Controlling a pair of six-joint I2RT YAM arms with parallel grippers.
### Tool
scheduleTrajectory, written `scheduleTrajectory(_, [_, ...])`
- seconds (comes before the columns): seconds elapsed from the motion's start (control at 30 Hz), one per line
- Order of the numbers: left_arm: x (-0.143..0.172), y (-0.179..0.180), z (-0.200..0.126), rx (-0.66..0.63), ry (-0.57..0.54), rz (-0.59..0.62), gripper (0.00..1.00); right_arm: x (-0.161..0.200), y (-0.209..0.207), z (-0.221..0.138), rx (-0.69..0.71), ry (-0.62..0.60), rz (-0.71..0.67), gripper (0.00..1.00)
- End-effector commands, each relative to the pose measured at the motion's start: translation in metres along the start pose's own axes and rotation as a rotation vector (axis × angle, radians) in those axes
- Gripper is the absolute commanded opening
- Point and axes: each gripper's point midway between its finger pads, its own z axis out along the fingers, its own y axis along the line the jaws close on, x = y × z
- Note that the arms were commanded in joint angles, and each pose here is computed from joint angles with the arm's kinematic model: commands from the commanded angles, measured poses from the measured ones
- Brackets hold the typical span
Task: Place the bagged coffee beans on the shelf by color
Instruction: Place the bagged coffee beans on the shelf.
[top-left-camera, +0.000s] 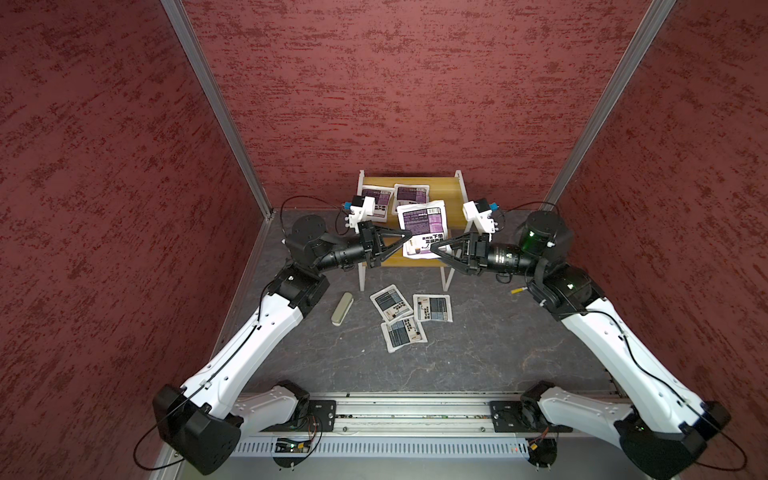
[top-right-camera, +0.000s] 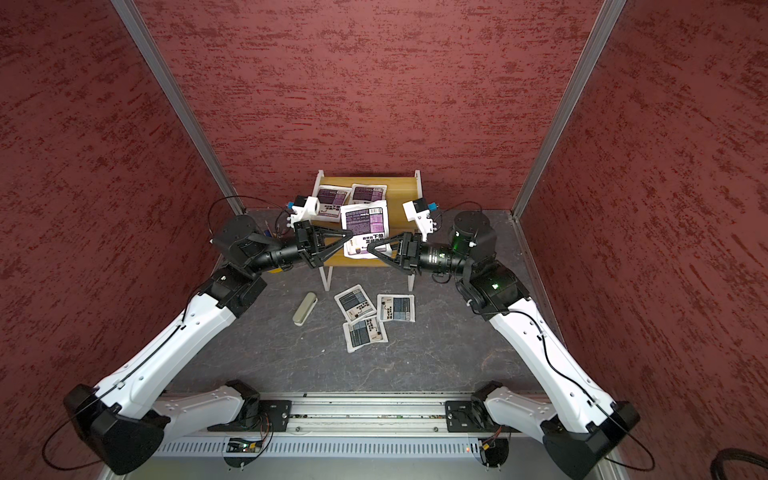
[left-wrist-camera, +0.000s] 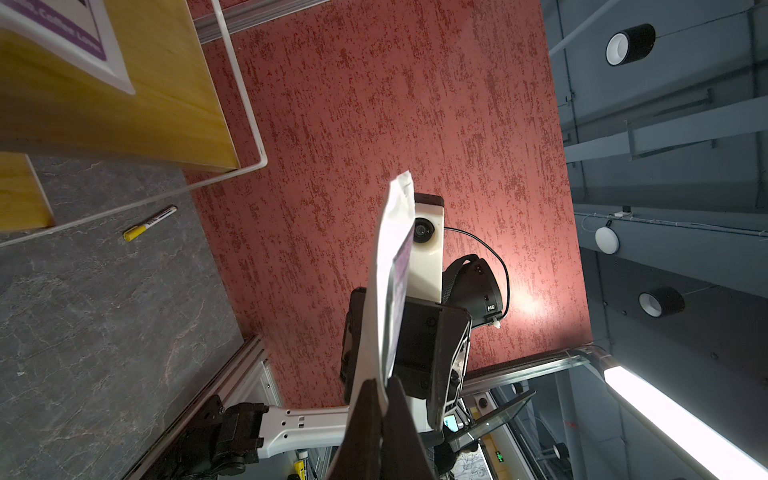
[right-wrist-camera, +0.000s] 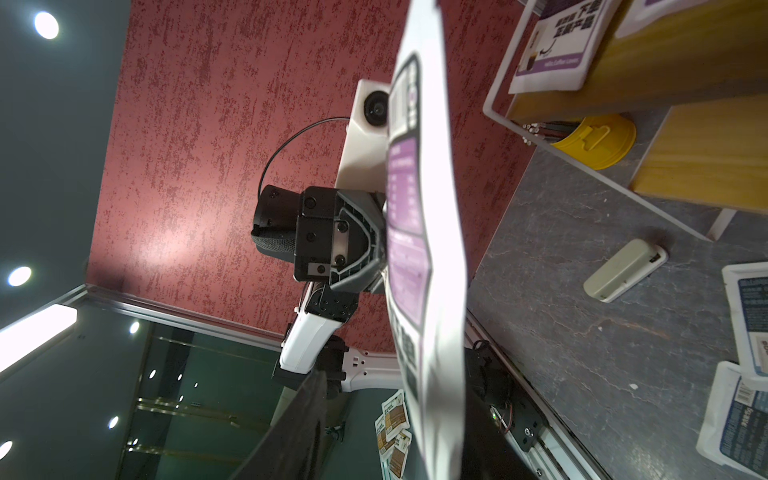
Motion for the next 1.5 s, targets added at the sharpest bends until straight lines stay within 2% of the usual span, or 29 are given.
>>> scheduleTrajectory(0.0, [-0.001,-0.017,-0.001,0.033,-0.008,0.047,0.06,-0.006,0.008,-0.004,-0.019,-0.036,-0.043,0.42])
scheduleTrajectory(0.5, [0.0,-0.016,-0.002,0.023,-0.001,0.052,0.06,-0.008,0.006,-0.003,-0.012,-0.046,-0.041,0.23])
scheduleTrajectory(0.8, [0.0,-0.014,0.0,0.021,0.003,0.051,0.09,-0.009,0.003,-0.002,-0.006,-0.056,-0.041,0.06])
scheduleTrajectory(0.9, [0.0,-0.014,0.0,0.018,0.007,0.046,0.19,-0.012,0.002,-0.002,0.001,-0.069,-0.042,0.02])
scheduleTrajectory(0.97, [-0.001,-0.013,0.001,0.015,0.009,0.046,0.37,-0.015,0.001,-0.002,0.008,-0.084,-0.043,0.0])
scheduleTrajectory(1.0, [-0.002,-0.014,0.001,0.014,0.01,0.045,0.49,-0.017,0.001,-0.002,0.011,-0.091,-0.045,0.0])
scheduleTrajectory(1.03, [-0.003,-0.013,0.001,0.013,0.009,0.045,0.85,-0.019,0.002,-0.002,0.013,-0.1,-0.047,0.0])
scheduleTrajectory(1.07, [-0.004,-0.014,0.0,0.015,0.004,0.049,1.0,-0.022,0.002,-0.002,0.015,-0.105,-0.047,0.0])
scheduleTrajectory(1.3, [-0.012,-0.01,-0.014,-0.024,-0.035,0.046,1.0,-0.052,0.001,-0.009,0.068,-0.15,-0.05,0.0])
scheduleTrajectory(1.47, [-0.004,0.008,-0.034,-0.153,-0.047,0.049,1.0,-0.088,-0.008,-0.017,0.119,-0.189,-0.035,0.0])
